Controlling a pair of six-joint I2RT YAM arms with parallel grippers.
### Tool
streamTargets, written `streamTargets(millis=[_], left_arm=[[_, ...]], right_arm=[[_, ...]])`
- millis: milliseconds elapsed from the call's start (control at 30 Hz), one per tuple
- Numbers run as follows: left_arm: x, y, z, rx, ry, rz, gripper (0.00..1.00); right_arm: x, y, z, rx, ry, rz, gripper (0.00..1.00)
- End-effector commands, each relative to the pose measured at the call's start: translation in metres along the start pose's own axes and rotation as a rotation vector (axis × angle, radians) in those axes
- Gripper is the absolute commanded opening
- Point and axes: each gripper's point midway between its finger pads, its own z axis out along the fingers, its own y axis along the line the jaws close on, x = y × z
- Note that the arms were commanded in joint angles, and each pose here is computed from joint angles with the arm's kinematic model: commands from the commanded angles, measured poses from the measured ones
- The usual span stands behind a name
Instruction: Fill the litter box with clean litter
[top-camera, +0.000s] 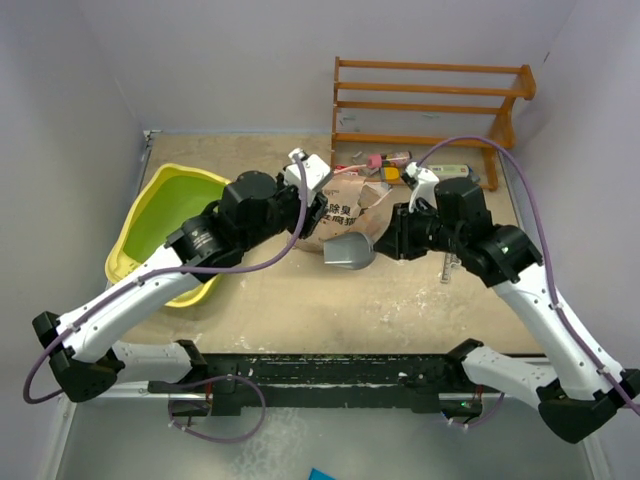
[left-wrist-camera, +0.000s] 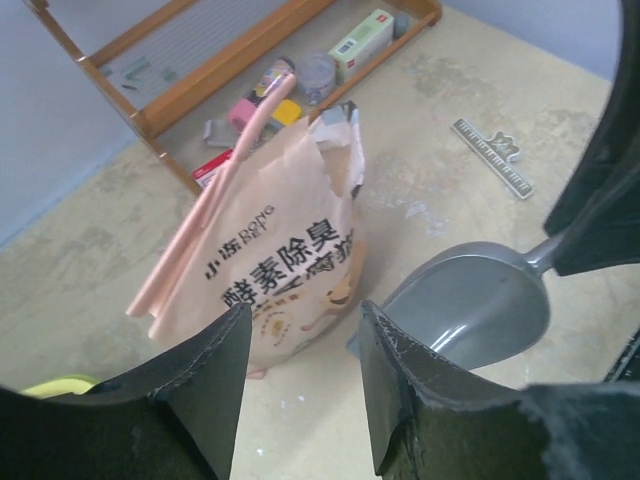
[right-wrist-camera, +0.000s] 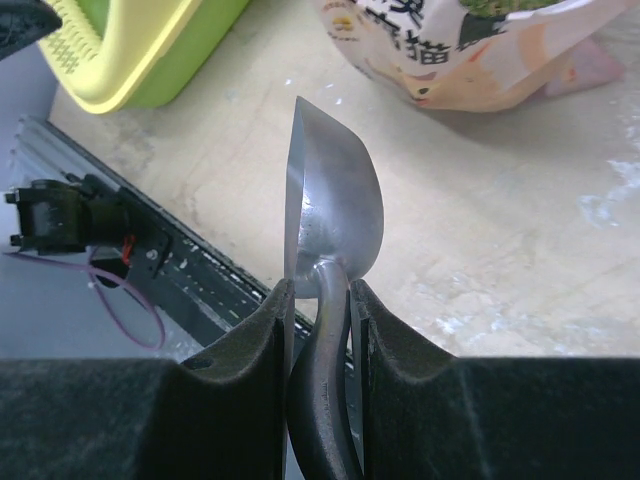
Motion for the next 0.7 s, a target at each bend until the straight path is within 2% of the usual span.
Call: streamTargets(millis=[0,233,300,433,533,567,667], left_arm=[[-0.017,0.022,0.002,-0.032,0.012,0.089,0.51],[-0.026,0.049,0.004,-0.011,-0.001,0.085,0.56],[-0.023,0.055,0.006,-0.005,0.007,0.095,0.62],[-0.015,0.061,0.014,0.020,0.022,0.125,0.83],[-0.006,0.064,0.024,0.058,0.043,0.135,0.97],[-0.002,0.064,0.028,0.083,0.051,0.137,1.00],[0.007,0.080,0.040,0.089,0.063,0.124,0.99]], right_arm=[[-0.026,-0.008,-0.019,0.099,-0.022,-0.083,0.00],[-0.093,-0.012,-0.048,0.218,-0.110,-0.177,0.00],[-0.111,-0.017,-0.055,0.259,-0.132,-0.197,0.00],[-0.143,-0.036,-0.062,0.273,-0.158,-0.178,0.00],[-0.153,-0.053,-0.053,0.294,-0.129,-0.170,0.00],[-0.154,-0.055,-0.049,0.296,-0.117,-0.172,0.00],[-0.156,-0.063,-0.039,0.314,-0.087,-0.180,0.00]])
